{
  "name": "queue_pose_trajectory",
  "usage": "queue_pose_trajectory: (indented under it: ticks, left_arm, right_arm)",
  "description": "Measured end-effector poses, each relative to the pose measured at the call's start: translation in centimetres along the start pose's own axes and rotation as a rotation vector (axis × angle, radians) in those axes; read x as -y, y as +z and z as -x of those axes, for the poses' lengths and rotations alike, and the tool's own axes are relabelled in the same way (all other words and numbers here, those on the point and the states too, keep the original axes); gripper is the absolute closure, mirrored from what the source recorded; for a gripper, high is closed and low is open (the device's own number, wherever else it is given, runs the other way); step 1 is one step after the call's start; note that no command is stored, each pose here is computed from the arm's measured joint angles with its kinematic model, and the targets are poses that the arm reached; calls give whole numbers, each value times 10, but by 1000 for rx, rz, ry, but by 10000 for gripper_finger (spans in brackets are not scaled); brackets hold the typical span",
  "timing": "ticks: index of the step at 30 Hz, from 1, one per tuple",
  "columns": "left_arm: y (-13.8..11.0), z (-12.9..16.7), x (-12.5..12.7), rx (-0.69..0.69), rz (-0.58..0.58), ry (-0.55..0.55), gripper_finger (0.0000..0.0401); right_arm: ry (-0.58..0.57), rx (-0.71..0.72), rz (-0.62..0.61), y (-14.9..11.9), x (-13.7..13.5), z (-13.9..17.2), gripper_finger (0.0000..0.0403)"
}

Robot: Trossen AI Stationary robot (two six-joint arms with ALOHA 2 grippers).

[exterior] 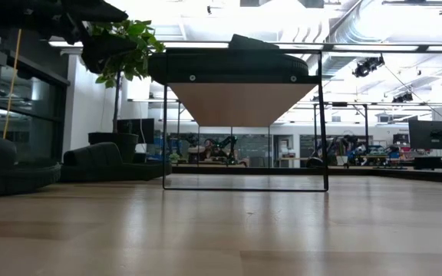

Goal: Pick and place slides into the shelf
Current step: Put the bottom right black slipper on the shelf

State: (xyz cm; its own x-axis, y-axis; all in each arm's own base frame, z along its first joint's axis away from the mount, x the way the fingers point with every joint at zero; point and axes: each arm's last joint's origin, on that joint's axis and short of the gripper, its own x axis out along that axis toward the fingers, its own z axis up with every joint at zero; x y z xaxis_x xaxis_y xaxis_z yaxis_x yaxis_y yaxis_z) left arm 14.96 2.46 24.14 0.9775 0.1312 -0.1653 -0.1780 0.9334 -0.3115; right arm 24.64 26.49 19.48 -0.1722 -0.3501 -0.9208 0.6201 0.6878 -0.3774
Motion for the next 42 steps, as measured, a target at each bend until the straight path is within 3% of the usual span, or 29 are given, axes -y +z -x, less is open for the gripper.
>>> queue_pose_trajectory:
  ticks: [18,31,42]
  left_arm:
    - [0,0,0,1,0,3,151]
    - [0,0,0,1,0,4,151]
    - [-2,0,-1,-22,3,11,151]
  right_arm:
    - [-25,73,-34,3,3,1,403]
    - [165,356,-108,15,1,53,403]
    - [150,442,-25,19,1,56,403]
